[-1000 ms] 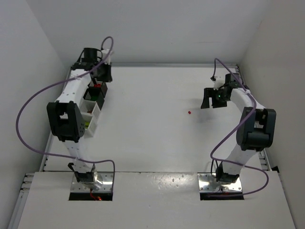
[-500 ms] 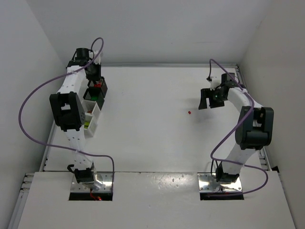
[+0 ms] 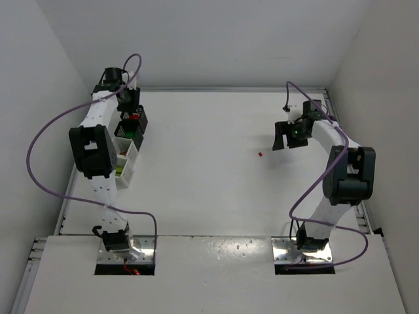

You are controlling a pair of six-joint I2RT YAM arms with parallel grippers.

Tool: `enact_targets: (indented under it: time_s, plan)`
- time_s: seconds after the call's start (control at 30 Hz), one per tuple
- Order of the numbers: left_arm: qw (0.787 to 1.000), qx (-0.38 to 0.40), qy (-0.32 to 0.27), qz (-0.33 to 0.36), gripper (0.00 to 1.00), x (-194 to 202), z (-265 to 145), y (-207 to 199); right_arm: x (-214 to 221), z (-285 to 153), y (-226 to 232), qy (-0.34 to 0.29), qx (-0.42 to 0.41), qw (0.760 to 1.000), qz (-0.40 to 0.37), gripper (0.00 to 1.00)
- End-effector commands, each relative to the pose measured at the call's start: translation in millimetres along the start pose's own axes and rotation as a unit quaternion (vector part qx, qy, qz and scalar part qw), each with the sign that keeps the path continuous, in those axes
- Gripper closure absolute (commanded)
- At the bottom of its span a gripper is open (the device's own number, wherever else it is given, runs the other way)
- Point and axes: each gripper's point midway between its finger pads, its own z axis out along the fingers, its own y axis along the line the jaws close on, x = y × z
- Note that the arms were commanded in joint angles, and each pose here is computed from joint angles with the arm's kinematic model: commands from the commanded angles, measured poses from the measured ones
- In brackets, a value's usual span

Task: Sort the legos into containers by color

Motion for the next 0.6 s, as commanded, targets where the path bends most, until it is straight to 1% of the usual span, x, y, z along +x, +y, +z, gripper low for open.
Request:
enact_targets:
  time_s: [0.0,0.03,0.13,0.17,0.2,0.23,0.27,0.33,0.37,0.4,0.43,0.47,0.5,0.53,0.57]
  plan:
    - [0.997,-0.014,-0.079,0.003,0.55,-48.2,-36.0,8.8,-24.6,-5.6,2.1,-0.030,0.009,0.999,-0.025,0.23]
    - [0.994,-0.010,-0.108,0.012,0.55,-62.7,-50.7,6.3,-24.6,-5.6,2.2,-0.030,0.009,0.999,-0.025,0.23]
    - [0.986,0.053,-0.144,0.065,0.59,-77.0,-70.5,-41.7,-29.3,-4.2,3.5,-0.037,0.013,0.999,-0.026,0.23]
    - [0.979,0.088,-0.153,0.101,0.61,-79.6,-80.9,-78.3,-29.1,-4.3,1.9,-0.037,0.017,0.999,-0.026,0.23]
    - [0.971,0.132,-0.157,0.121,0.62,-77.4,-85.0,-108.9,-31.6,-4.1,2.1,-0.042,0.018,0.999,-0.018,0.23]
    - [0.967,0.157,-0.151,0.134,0.62,-72.0,-87.7,-133.8,-35.0,-3.9,1.2,-0.048,0.023,0.999,-0.003,0.23]
    - [0.956,0.203,-0.139,0.161,0.63,-57.2,-89.1,-184.6,-32.8,-2.1,-0.6,-0.048,0.029,0.998,0.009,0.21]
    - [0.944,0.244,-0.119,0.189,0.63,-36.2,-88.1,-233.9,-34.8,-4.1,-5.8,-0.056,0.033,0.997,0.045,0.21]
    - [0.931,0.282,-0.098,0.210,0.65,-12.1,-85.9,-280.0,-33.9,-5.5,-12.6,-0.056,0.046,0.996,0.058,0.21]
    - [0.919,0.311,-0.092,0.227,0.65,3.5,-89.1,-322.2,-31.8,-4.3,-17.1,-0.055,0.060,0.994,0.069,0.21]
    - [0.920,0.311,-0.076,0.225,0.65,14.0,-79.0,-322.1,-31.8,-4.3,-16.6,-0.056,0.060,0.994,0.076,0.21]
    - [0.909,0.336,-0.075,0.235,0.65,26.5,-84.6,-359.6,-33.4,-7.4,-18.2,-0.059,0.068,0.993,0.079,0.19]
    - [0.902,0.353,-0.070,0.238,0.65,38.1,-87.6,-377.6,-30.2,-6.4,-21.5,-0.059,0.070,0.992,0.088,0.18]
    - [0.894,0.373,-0.062,0.240,0.65,53.8,-85.5,-409.5,-28.3,-8.4,-22.3,-0.060,0.076,0.991,0.095,0.16]
    - [0.893,0.375,-0.059,0.240,0.64,60.4,-83.4,-422.1,-27.3,-10.2,-28.7,-0.060,0.086,0.989,0.100,0.16]
